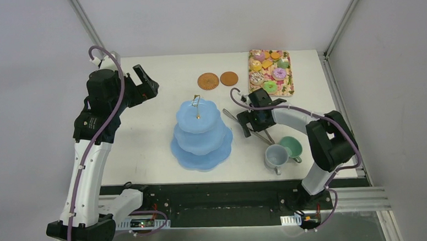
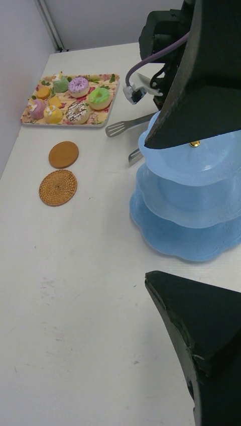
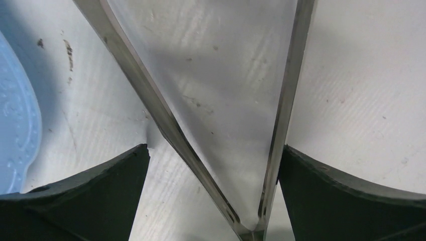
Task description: Serve the afternoon tea
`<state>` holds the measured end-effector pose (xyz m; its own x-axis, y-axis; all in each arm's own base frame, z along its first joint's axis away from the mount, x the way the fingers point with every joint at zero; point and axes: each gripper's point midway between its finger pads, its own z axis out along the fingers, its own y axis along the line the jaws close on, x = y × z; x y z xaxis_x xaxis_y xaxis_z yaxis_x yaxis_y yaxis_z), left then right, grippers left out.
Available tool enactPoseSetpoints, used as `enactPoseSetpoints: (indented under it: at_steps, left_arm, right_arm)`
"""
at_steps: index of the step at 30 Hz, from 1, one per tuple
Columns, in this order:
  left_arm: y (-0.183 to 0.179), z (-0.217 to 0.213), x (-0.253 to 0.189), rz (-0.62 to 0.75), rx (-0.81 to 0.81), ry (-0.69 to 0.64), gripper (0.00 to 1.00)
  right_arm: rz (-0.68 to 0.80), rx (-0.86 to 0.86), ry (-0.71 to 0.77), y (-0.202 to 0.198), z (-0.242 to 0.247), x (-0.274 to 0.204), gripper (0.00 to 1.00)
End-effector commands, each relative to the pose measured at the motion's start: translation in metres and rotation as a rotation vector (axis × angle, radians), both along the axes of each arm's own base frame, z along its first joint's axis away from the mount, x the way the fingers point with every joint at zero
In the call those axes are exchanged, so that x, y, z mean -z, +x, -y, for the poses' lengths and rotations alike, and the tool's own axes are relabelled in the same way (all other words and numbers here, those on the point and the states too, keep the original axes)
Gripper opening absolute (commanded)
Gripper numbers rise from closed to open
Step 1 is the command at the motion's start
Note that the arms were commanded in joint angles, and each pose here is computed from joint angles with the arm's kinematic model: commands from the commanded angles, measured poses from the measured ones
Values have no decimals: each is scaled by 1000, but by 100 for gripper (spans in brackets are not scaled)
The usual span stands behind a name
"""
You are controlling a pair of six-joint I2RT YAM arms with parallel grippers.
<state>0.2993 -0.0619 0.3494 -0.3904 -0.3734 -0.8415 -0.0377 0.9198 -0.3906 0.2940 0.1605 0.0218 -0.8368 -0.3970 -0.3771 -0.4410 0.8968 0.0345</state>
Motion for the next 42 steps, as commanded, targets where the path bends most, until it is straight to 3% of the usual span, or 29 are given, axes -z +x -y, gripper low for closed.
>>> enactPoseSetpoints:
  at_steps: [1, 9, 17, 23, 28, 37, 42]
  left_arm:
    - [5, -3, -26, 76, -3, 8, 97]
    - [6, 0, -23, 67, -8, -26, 96]
    - [0, 0, -16, 54, -37, -80, 94]
    - [-1, 0, -11, 40, -59, -121, 92]
    - [-7, 1, -11, 31, -64, -143, 91]
    - [-21, 3, -5, 1, -57, -166, 89]
    - [-28, 4, -9, 16, -54, -193, 88]
  right_arm:
    - [44, 42, 7, 16, -15, 3, 96]
    - [45, 230, 61, 40, -32, 1, 81]
    - [39, 433, 129, 41, -38, -11, 80]
    - [73, 600, 156, 45, -50, -12, 84]
    - [184, 532, 91, 44, -45, -11, 100]
    - [335, 367, 59, 42, -26, -8, 99]
    - [351, 338, 79, 43, -30, -5, 88]
